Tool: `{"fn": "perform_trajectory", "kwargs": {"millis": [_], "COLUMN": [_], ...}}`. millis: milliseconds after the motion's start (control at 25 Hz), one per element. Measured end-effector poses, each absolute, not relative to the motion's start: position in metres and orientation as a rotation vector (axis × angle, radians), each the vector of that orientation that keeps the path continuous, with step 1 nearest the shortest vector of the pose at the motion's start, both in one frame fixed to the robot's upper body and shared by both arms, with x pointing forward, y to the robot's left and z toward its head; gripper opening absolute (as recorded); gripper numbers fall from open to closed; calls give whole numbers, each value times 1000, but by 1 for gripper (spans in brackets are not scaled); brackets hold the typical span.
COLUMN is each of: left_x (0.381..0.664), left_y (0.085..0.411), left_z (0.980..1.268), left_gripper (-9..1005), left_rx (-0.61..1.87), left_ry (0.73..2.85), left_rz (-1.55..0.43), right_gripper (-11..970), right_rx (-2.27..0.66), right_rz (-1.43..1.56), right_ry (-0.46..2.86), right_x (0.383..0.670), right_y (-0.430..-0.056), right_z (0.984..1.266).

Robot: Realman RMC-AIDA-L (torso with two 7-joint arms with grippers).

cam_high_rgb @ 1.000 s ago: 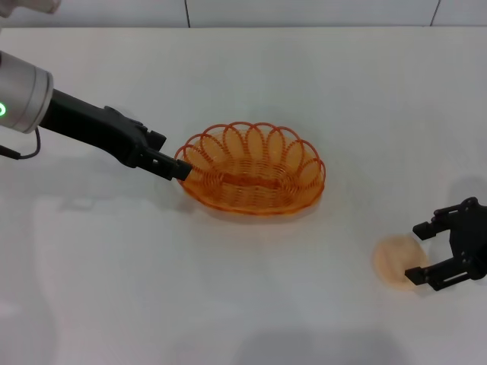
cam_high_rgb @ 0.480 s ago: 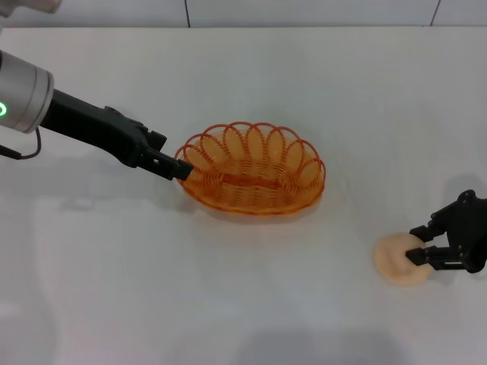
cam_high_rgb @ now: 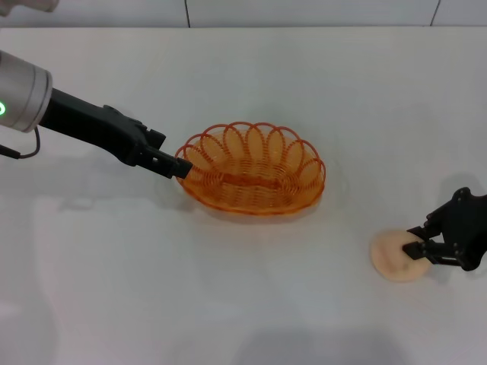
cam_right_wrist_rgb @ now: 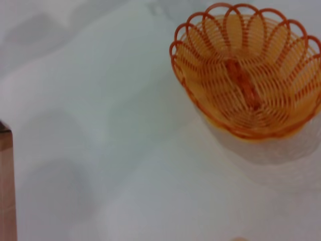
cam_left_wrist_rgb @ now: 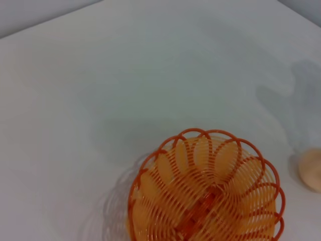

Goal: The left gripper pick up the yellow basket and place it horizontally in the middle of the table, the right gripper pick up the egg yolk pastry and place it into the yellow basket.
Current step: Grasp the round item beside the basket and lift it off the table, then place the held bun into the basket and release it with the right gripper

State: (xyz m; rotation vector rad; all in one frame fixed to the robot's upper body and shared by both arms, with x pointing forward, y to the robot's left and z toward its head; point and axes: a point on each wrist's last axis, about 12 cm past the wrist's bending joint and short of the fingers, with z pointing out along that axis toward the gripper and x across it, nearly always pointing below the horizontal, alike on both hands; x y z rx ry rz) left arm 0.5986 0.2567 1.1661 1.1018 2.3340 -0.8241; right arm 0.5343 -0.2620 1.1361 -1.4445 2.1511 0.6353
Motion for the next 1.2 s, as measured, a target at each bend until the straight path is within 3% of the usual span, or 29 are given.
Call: {"fn": "perform_trajectory", "kwargs": {"millis": [760, 1200], "left_x": [593, 594], "left_y": [267, 270], "left_z": [1161, 1164], "left_gripper": [877, 876], "left_rx": [1085, 1097], "left_ry": [2345, 2337], "left_rz": [-824, -806], "right_gripper": [77, 40], "right_rx": [-1446, -1499], "right_rz": [590, 583], "right_ry": [1994, 1895], "right_x": [551, 575], "right_y": [-228, -177], "right_z": [1196, 1195]}}
